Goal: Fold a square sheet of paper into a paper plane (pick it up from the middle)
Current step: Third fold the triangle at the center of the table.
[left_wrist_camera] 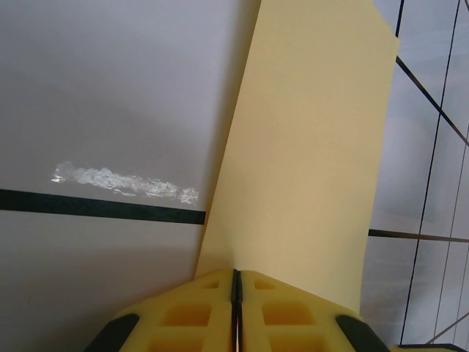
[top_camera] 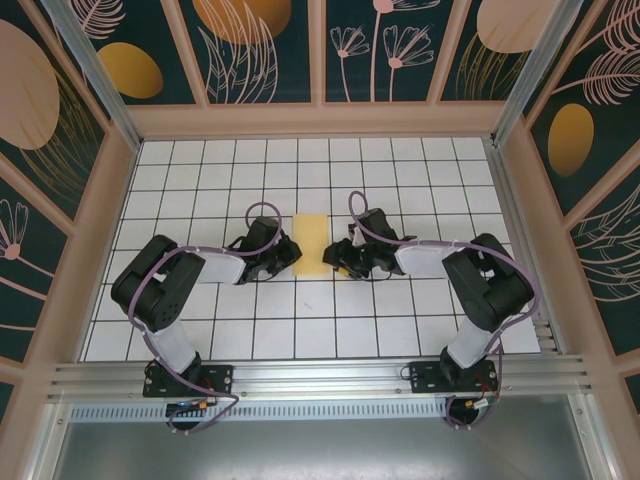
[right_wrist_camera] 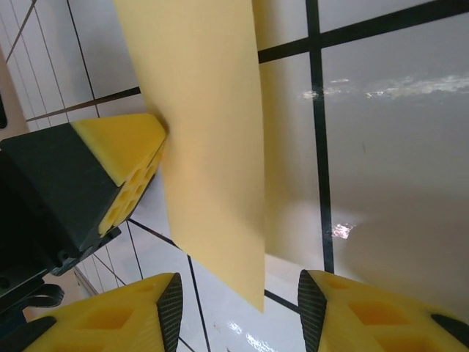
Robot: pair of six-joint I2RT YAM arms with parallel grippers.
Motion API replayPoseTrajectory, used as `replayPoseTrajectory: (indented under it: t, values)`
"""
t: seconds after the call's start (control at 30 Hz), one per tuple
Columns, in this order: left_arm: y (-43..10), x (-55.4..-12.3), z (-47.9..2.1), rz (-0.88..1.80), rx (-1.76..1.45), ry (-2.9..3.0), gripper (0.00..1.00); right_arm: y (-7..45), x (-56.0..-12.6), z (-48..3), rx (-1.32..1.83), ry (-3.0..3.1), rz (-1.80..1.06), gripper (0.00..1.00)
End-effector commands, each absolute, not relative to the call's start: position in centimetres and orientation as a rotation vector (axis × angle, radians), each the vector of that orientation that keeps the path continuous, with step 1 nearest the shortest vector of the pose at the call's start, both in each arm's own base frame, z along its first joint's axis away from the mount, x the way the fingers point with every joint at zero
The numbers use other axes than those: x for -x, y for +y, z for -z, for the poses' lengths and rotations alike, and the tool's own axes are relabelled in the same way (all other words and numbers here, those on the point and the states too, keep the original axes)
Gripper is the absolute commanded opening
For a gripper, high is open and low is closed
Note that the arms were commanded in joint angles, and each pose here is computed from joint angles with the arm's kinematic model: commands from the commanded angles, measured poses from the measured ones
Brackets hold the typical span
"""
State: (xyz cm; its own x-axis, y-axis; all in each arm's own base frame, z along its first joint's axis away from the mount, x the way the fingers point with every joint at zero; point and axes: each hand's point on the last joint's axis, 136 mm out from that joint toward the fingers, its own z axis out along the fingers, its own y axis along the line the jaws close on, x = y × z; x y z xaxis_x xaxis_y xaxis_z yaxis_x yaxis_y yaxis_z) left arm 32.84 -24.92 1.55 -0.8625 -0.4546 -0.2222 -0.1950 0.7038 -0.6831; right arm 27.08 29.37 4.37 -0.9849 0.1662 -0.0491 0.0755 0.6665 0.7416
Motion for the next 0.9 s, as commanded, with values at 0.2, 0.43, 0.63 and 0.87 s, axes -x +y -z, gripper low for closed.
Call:
replayPoseTrajectory:
  t: [0.2,0.43,0.63,0.87]
  values:
    - [-24.9,-31.2,0.3,0.924,0.520,2.621,0.12,31.4,-27.0,-4.4,-0.157,2.777,-1.290,0.38]
    - [-25.2,-31.5,-0.4,0.945,0.508,2.606,0.12,31.1,-27.2,-4.1,-0.187,2.777,-1.260,0.20]
    - [-26.8,-32.5,-3.3,1.047,0.386,2.532,0.20,30.4,-26.8,-4.2,-0.171,2.791,-1.216,0.00]
    - [-28.4,-33.7,-5.5,1.095,0.212,2.457,0.31,29.3,-24.1,-3.7,-0.081,2.867,-1.205,0.00]
